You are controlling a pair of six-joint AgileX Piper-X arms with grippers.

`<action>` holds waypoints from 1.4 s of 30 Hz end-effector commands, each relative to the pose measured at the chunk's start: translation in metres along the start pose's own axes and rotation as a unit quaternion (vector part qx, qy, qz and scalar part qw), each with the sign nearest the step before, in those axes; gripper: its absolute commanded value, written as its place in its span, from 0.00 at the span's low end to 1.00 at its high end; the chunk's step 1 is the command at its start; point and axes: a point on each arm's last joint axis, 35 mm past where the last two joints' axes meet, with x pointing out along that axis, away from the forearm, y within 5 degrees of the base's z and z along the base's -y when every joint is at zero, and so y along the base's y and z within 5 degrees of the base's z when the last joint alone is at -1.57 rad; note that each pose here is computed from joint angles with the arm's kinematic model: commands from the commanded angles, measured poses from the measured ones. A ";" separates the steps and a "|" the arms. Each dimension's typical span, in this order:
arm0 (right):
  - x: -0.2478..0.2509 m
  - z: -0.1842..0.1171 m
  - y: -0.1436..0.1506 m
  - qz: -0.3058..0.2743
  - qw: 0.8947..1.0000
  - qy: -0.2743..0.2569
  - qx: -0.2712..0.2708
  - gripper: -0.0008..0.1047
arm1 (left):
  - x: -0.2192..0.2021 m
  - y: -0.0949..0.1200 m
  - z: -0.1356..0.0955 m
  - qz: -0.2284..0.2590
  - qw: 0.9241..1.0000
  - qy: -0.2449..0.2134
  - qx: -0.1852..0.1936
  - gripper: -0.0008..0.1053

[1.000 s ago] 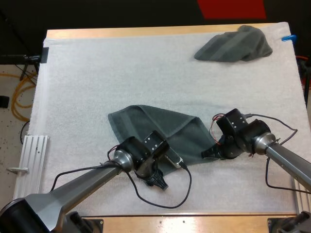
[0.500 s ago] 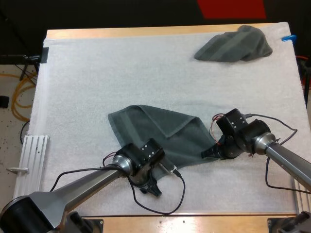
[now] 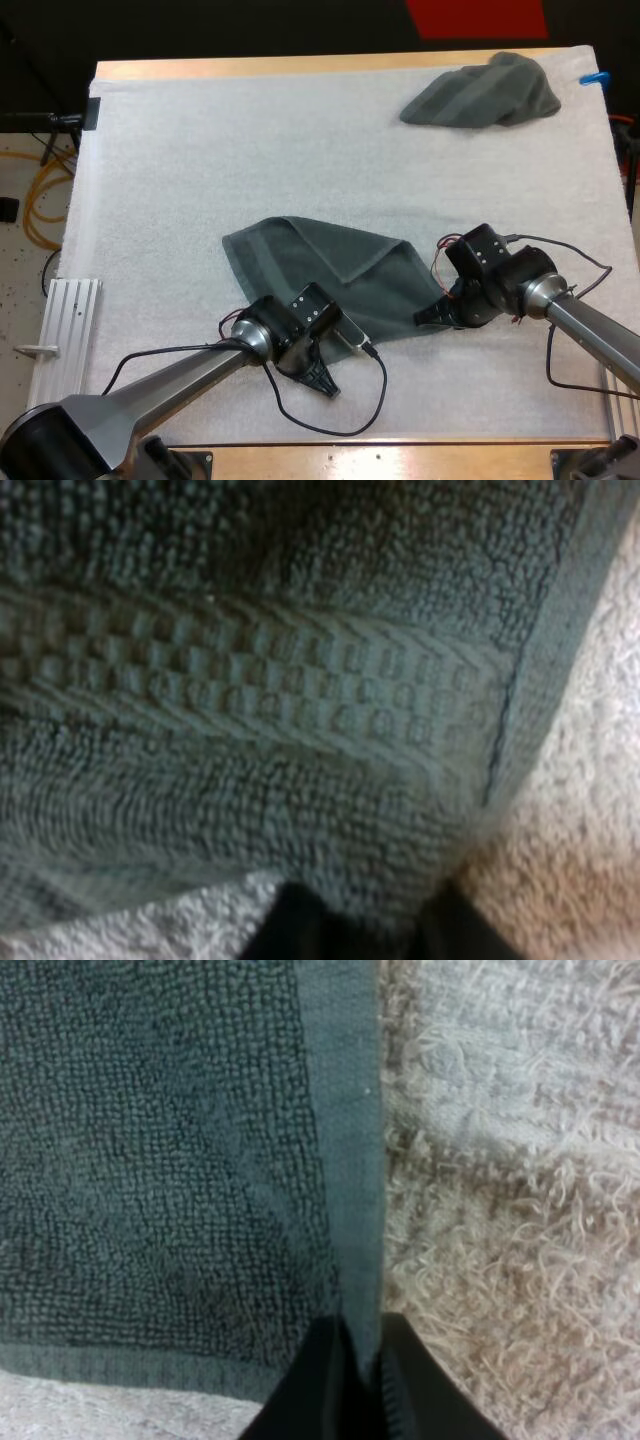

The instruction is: Pick towel from pile fold and stack

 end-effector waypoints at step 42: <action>-0.226 -0.012 0.048 -0.058 0.988 -0.140 -0.032 0.01 | -0.274 -0.003 -0.015 -0.160 0.919 -0.361 0.018 0.01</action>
